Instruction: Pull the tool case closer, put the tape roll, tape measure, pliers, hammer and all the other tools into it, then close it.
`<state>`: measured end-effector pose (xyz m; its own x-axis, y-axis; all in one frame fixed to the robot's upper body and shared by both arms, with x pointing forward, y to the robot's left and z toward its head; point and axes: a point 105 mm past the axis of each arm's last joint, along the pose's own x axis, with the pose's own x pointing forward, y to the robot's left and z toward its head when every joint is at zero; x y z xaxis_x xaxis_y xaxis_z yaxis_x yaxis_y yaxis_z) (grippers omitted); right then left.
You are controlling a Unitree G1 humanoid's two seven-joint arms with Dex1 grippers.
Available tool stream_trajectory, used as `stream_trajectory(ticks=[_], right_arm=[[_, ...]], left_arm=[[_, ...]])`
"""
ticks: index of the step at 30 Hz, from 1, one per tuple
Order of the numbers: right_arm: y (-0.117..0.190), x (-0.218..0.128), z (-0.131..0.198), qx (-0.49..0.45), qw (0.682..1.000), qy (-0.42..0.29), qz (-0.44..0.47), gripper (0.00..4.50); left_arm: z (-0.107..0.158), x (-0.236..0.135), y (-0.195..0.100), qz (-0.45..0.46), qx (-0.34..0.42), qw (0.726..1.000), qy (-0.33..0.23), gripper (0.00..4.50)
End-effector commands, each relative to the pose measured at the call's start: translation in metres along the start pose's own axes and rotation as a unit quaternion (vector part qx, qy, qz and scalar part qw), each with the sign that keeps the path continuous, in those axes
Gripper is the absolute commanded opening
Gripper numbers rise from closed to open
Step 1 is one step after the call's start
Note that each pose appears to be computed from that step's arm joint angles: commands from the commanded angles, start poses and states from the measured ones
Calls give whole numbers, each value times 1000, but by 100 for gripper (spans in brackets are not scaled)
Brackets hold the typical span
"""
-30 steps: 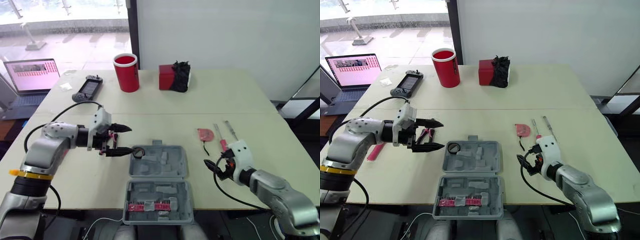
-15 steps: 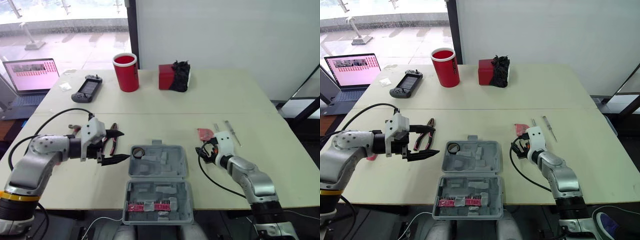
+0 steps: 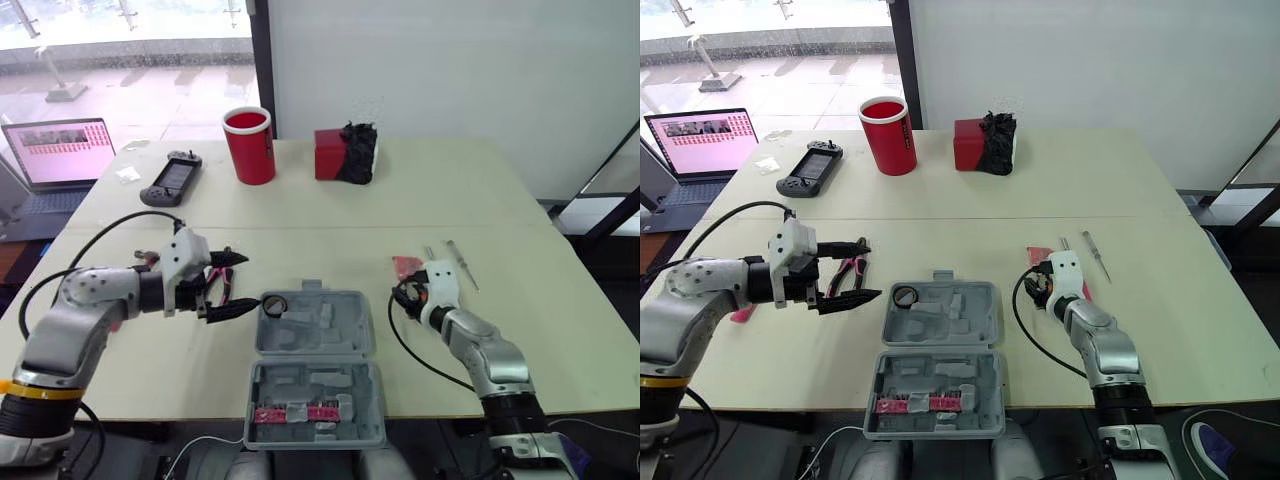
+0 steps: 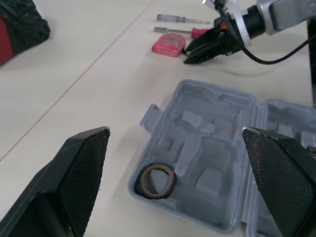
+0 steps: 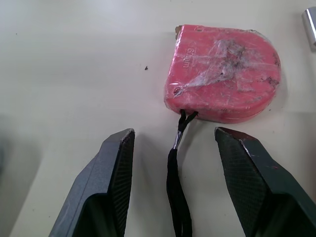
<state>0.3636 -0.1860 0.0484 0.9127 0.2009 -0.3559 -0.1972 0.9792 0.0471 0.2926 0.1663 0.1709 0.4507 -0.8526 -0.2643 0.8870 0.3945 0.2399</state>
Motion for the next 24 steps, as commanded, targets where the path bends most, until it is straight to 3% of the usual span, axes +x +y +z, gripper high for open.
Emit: stream_trajectory(ticks=[1,4,5,7,11,24], right_arm=[[1,3,-2,5,1000,4,0,271],[1,3,-4,10,1000,8,-1,271],[1,3,-5,11,1000,9,1,245],[2,3,-6,12,1000,11,4,188],[3,1,-10,13,1000,18,8,4],[5,-21,-21,12,999,38,26,4]], left_arm=[[7,4,-1,-4,18,1000,-7,450],[7,3,0,-4,18,1000,-3,450],[6,3,1,-4,19,1000,-1,450],[5,2,1,-6,20,1000,4,450],[3,4,0,-9,21,1000,8,450],[15,21,-8,-46,21,999,-13,450]])
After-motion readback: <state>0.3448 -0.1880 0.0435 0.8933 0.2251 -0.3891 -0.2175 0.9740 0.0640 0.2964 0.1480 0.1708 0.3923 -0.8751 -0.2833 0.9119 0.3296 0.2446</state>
